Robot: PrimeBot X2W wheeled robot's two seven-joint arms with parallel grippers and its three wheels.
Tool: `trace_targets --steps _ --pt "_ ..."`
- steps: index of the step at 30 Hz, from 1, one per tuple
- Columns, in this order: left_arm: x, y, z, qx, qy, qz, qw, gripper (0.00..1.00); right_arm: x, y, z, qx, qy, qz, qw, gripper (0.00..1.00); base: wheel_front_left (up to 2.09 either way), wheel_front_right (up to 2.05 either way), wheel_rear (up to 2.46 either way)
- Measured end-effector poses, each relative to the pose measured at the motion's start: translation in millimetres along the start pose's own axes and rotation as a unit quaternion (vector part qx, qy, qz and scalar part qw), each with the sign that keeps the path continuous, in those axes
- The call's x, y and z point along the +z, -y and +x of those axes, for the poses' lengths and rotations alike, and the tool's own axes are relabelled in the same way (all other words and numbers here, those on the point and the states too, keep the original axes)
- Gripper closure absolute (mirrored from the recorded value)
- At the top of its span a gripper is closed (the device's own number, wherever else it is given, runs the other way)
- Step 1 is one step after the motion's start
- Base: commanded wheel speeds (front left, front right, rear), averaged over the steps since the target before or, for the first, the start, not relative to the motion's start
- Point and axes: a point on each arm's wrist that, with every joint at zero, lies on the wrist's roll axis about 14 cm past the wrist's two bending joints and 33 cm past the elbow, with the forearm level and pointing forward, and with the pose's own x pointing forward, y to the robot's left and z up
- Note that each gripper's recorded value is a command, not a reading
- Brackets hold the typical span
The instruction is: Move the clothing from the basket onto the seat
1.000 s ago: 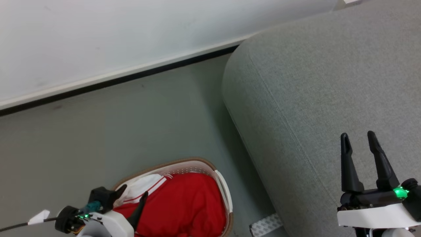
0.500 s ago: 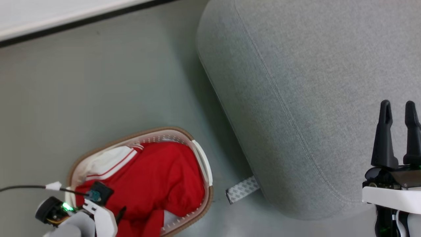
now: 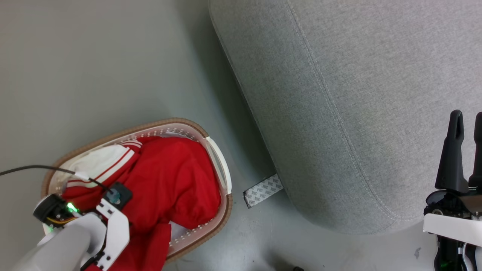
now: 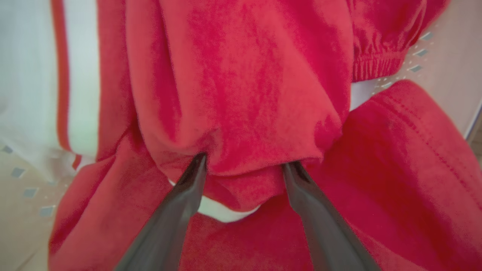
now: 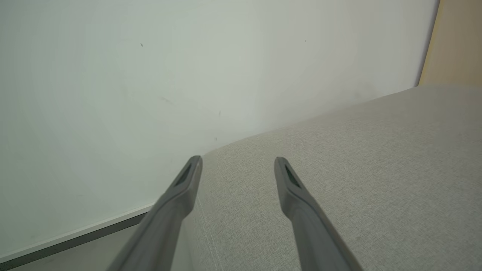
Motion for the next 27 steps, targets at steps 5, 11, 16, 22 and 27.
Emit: trace_targets --steps 5,11,16,22,27 --pt "5 -3 7 -0.003 0.01 0.005 1.0 0.0 -12 -5 -1 0.004 -0.016 0.001 1.0 0.0 0.09 0.09 0.09" --pt "-8 -1 10 -0.008 -0.008 0.017 1.0 1.0 -20 -15 1 0.019 -0.026 0.003 0.999 0.0 0.02 0.02 0.02" --pt "6 -8 5 0.001 0.021 0.015 1.0 1.0 -15 -20 4 0.028 -0.018 0.003 0.999 0.0 0.0 0.0 0.0" --pt "35 -6 -8 0.008 0.073 0.005 0.997 1.0 -4 -28 4 0.045 -0.002 0.003 0.999 0.0 0.0 0.0 0.0" --pt "70 8 -33 0.012 0.144 -0.005 0.989 1.0 3 -30 2 0.053 0.007 -0.001 0.999 0.0 0.0 0.0 0.0"
